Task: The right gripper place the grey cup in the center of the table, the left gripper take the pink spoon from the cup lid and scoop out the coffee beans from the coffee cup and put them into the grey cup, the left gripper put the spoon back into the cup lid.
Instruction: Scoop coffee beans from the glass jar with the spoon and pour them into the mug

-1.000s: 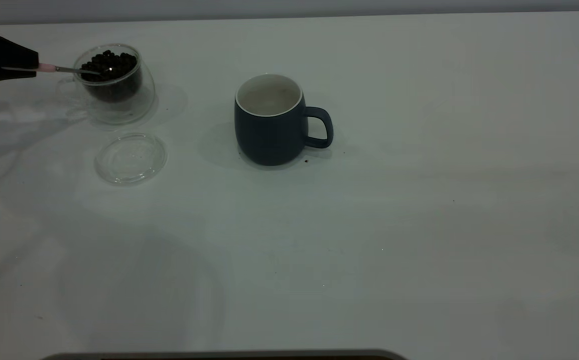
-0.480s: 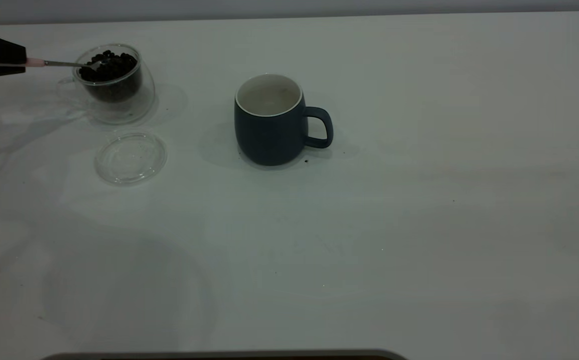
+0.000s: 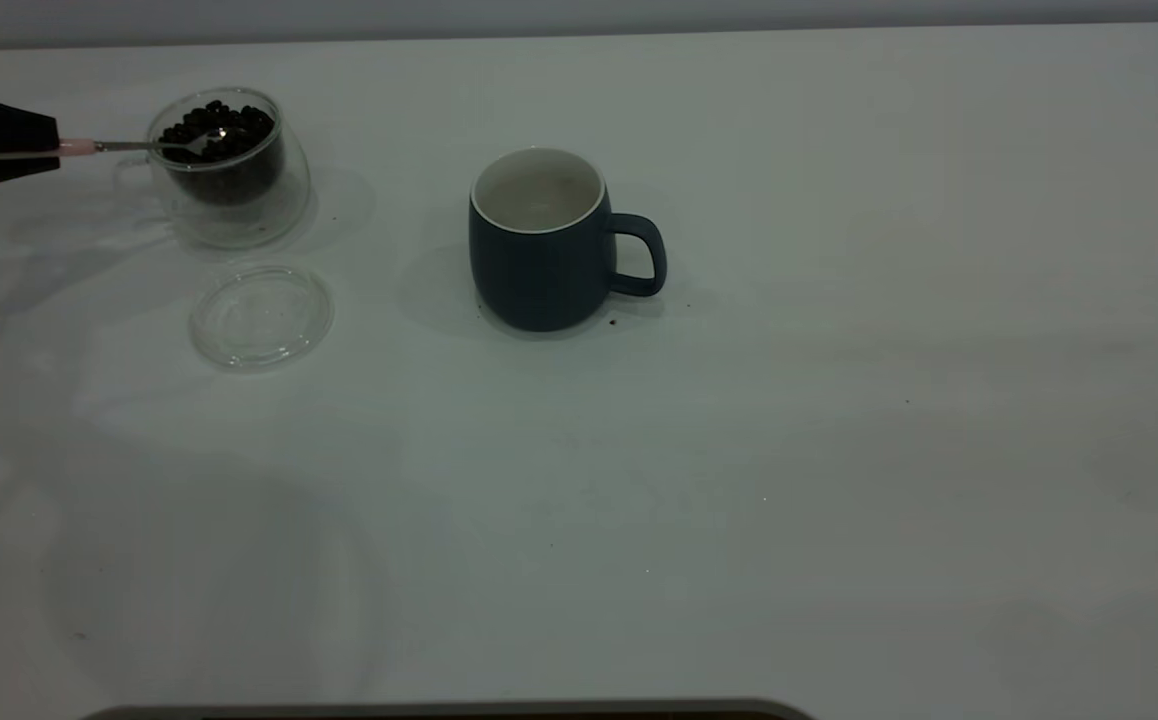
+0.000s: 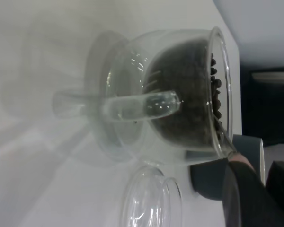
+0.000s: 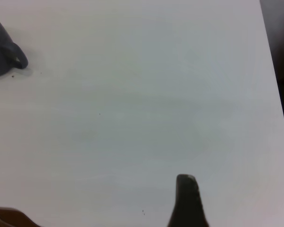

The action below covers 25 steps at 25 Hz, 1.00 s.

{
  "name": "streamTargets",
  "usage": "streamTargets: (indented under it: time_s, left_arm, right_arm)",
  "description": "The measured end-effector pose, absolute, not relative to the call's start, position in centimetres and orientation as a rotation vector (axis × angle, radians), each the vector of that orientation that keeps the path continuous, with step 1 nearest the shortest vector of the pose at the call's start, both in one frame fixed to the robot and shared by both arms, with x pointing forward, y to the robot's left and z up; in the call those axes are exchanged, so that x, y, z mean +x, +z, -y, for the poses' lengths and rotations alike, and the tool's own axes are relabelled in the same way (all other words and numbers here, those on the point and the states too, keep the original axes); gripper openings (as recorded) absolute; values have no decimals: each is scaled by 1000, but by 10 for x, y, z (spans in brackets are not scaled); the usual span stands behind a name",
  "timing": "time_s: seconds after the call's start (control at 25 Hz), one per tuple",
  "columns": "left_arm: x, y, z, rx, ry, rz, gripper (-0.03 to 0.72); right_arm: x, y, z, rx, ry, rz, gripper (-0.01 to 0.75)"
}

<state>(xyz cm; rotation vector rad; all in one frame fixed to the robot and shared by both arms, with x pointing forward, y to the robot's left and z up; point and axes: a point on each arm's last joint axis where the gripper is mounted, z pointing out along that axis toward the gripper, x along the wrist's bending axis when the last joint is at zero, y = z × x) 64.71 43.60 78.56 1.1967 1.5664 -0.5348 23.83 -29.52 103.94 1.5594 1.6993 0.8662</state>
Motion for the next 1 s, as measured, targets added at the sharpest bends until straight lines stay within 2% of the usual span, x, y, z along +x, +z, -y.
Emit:
streamTargets:
  time_s: [1.0]
  left_arm:
    - [647, 795, -446, 1164, -503, -1569, 119]
  right_arm:
    - [238, 1039, 295, 1560, 867, -1699, 588]
